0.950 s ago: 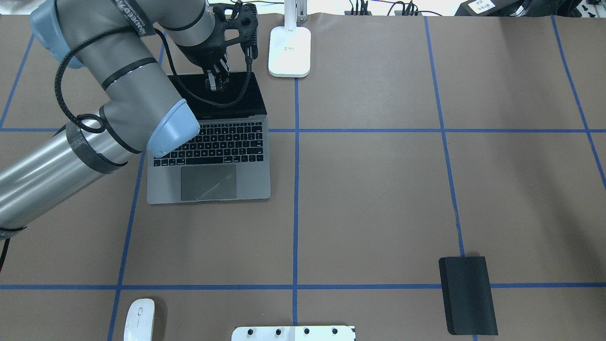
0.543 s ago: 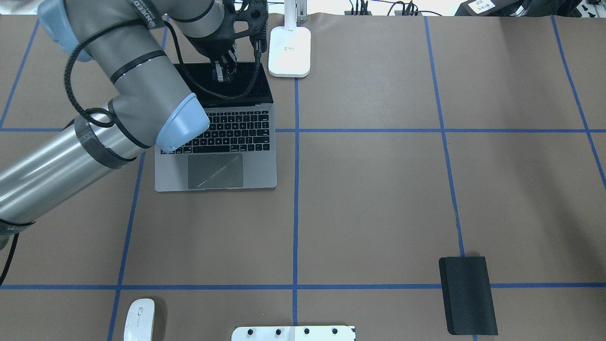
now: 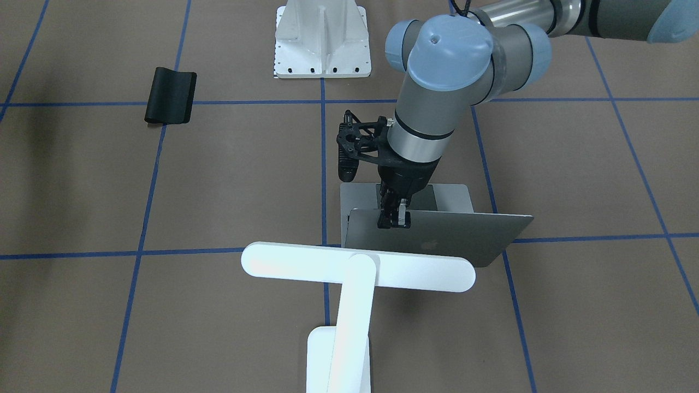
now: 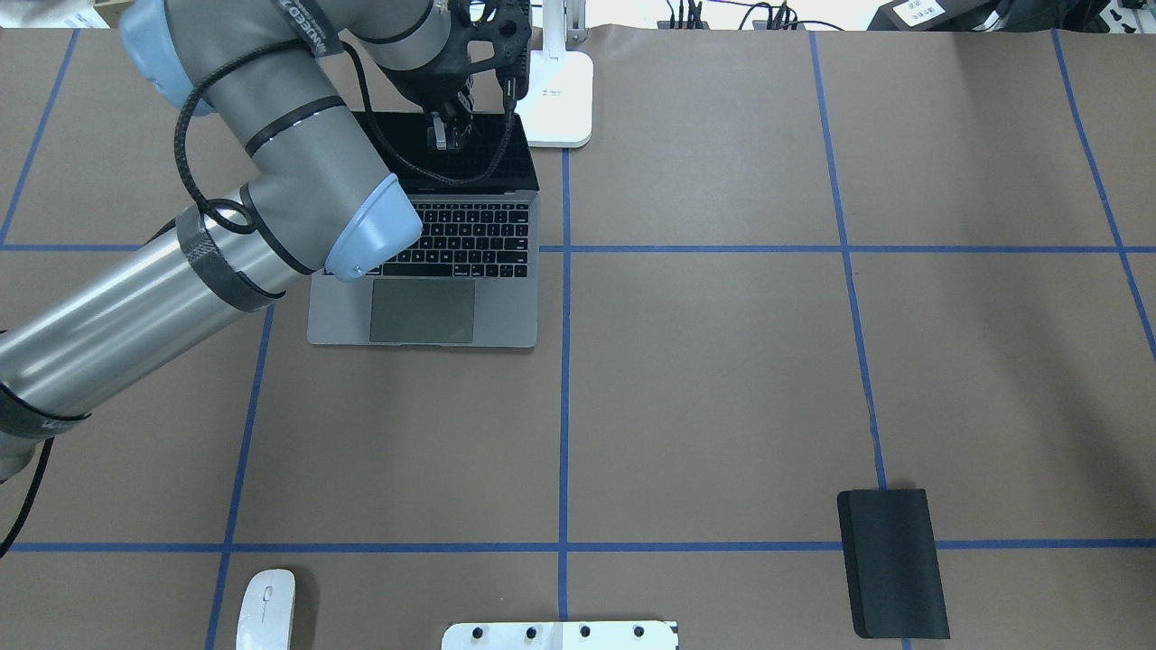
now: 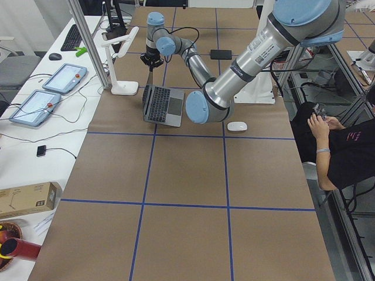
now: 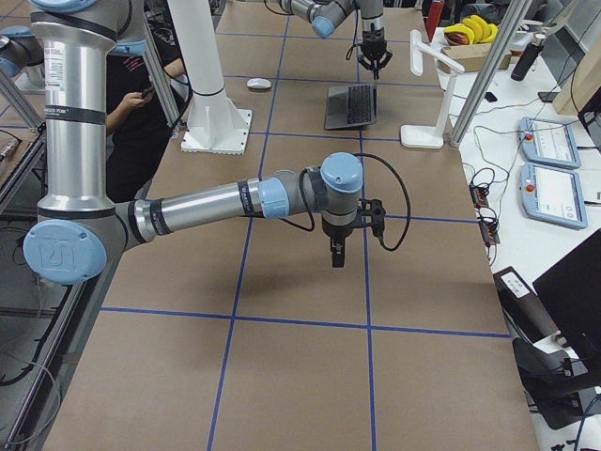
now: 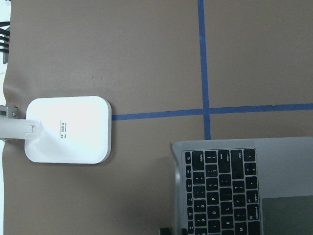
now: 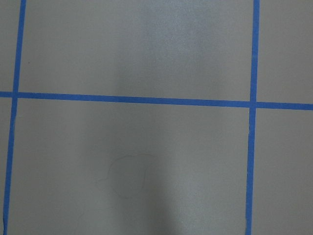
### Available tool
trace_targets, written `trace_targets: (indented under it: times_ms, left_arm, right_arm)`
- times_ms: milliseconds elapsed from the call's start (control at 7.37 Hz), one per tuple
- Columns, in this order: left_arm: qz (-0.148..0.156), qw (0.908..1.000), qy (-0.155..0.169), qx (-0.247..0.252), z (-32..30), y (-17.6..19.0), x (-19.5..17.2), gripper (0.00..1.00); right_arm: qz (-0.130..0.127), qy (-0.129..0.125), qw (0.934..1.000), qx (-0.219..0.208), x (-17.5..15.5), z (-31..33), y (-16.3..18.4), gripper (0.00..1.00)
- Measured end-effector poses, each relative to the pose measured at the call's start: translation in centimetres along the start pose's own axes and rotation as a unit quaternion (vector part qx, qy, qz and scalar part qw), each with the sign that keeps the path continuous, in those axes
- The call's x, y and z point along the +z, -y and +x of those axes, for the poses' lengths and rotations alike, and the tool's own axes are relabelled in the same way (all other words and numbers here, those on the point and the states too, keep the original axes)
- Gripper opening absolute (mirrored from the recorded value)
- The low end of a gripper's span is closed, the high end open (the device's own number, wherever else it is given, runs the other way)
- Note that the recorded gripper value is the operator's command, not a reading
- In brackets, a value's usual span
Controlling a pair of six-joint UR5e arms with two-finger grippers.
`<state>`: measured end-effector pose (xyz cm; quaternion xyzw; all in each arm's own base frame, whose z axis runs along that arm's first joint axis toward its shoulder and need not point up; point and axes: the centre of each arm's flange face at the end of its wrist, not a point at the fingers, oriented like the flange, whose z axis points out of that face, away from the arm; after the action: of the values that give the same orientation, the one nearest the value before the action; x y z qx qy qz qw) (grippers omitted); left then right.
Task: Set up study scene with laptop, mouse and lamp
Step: 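Set the laptop down in front of the lamp and release it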
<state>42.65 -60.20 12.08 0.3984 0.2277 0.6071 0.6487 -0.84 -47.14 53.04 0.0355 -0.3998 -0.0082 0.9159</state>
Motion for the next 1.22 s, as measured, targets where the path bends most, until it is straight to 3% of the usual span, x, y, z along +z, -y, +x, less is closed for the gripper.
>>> trace_targets:
  times_ms: [407, 543, 678, 950, 1221]
  left_arm:
    - [-0.003, 0.9996, -0.004, -0.028, 0.3, -0.23, 0.59, 0.0]
    - [-0.004, 0.9995, -0.004, -0.032, 0.32, -0.37, 0.66, 0.12]
    - [-0.004, 0.9994, -0.004, -0.034, 0.34, -0.44, 0.65, 0.31]
    - [-0.004, 0.9993, -0.004, -0.038, 0.42, -0.44, 0.69, 0.37]
    - [-0.004, 0.999, -0.004, -0.044, 0.54, -0.58, 0.71, 0.67]
  right_arm:
    - [0.001, 0.0, 1.0, -0.002, -0.07, -0.13, 0.04, 1.0]
    - [0.002, 0.001, 1.0, -0.003, -0.12, -0.22, 0.05, 1.0]
    - [0.002, 0.001, 1.0, -0.003, -0.16, -0.27, 0.05, 1.0]
    - [0.002, 0.001, 1.0, -0.004, -0.17, -0.32, 0.06, 1.0]
    - [0.003, 0.001, 1.0, -0.005, -0.18, -0.4, 0.12, 1.0]
